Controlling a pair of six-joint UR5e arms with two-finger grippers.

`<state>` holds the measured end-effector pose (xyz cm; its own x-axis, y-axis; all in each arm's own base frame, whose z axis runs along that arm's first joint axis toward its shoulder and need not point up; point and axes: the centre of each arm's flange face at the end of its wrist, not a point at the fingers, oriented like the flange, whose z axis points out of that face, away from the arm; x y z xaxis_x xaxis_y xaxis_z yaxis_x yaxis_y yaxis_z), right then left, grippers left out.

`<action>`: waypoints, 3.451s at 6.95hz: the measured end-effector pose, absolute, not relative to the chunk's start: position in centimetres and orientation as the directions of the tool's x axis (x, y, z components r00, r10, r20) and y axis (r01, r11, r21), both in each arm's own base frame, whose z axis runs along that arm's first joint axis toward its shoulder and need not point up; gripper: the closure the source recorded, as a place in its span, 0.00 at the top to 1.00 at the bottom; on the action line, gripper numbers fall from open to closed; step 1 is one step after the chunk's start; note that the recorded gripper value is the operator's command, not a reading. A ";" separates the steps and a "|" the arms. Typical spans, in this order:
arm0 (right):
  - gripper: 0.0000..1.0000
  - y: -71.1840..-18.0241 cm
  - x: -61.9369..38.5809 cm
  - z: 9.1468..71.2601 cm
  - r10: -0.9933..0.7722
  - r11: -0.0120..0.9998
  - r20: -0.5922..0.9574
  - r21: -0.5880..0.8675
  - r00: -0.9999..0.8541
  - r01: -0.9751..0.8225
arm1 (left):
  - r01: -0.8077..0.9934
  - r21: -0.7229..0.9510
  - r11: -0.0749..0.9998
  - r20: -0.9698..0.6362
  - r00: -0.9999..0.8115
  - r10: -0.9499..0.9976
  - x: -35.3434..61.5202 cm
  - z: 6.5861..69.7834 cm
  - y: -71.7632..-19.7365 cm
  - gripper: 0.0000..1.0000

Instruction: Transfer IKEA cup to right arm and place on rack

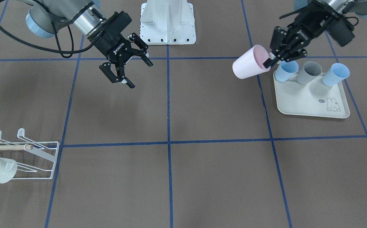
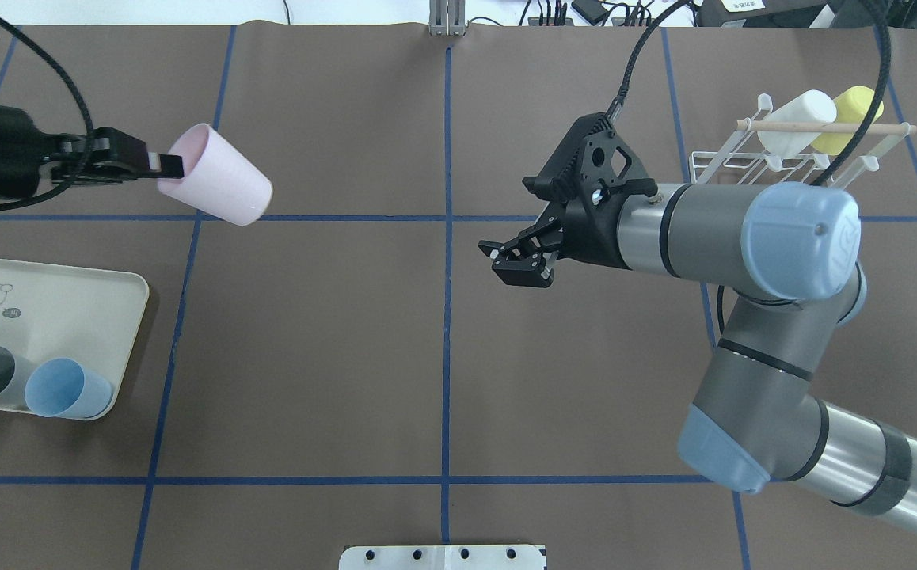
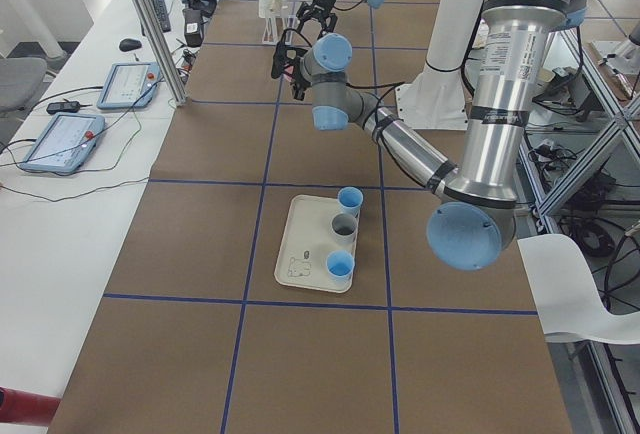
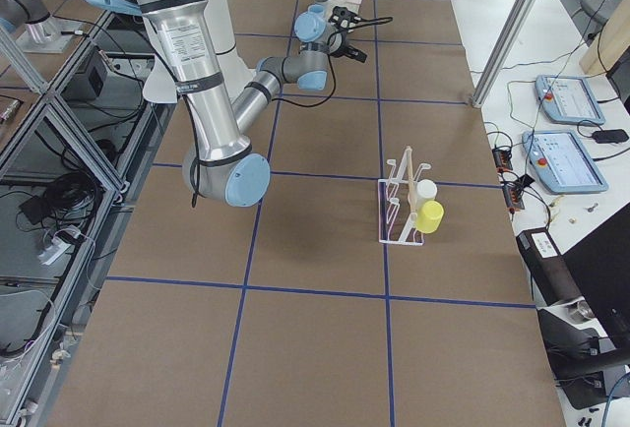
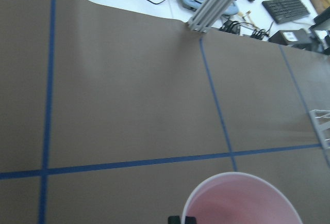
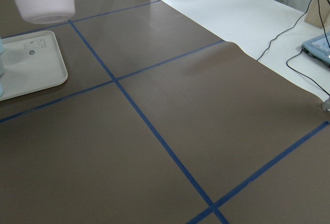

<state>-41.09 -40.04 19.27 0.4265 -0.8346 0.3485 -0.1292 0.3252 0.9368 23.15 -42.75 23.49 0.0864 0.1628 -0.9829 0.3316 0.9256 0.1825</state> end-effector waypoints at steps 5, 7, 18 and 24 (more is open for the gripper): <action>0.99 -38.1 -45.4 20.1 -0.891 0.191 0.309 0.919 0.331 -0.346 | 0.230 0.133 0.964 -0.987 -0.063 0.151 32.4 16.1 -39.5 0.00; 0.99 -36.7 -46.6 18.8 -0.898 0.187 0.311 0.910 0.311 -0.370 | 0.230 0.128 0.965 -0.988 -0.060 0.145 33.2 16.1 -39.8 0.00; 0.98 -35.4 -47.2 17.2 -0.897 0.168 0.309 0.900 0.316 -0.402 | 0.234 0.108 0.966 -0.992 -0.031 0.119 35.5 17.4 -40.1 0.00; 0.49 -35.6 -46.4 16.9 -0.895 0.161 0.309 0.897 0.321 -0.412 | 0.234 0.111 0.966 -0.992 -0.033 0.122 35.7 17.3 -39.9 1.00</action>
<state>-46.42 -35.60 16.86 0.3215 -0.8952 0.3085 -0.4124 0.1609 0.8967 35.68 -39.90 17.35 -0.0330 0.1216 -0.9920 0.2340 0.9659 0.1106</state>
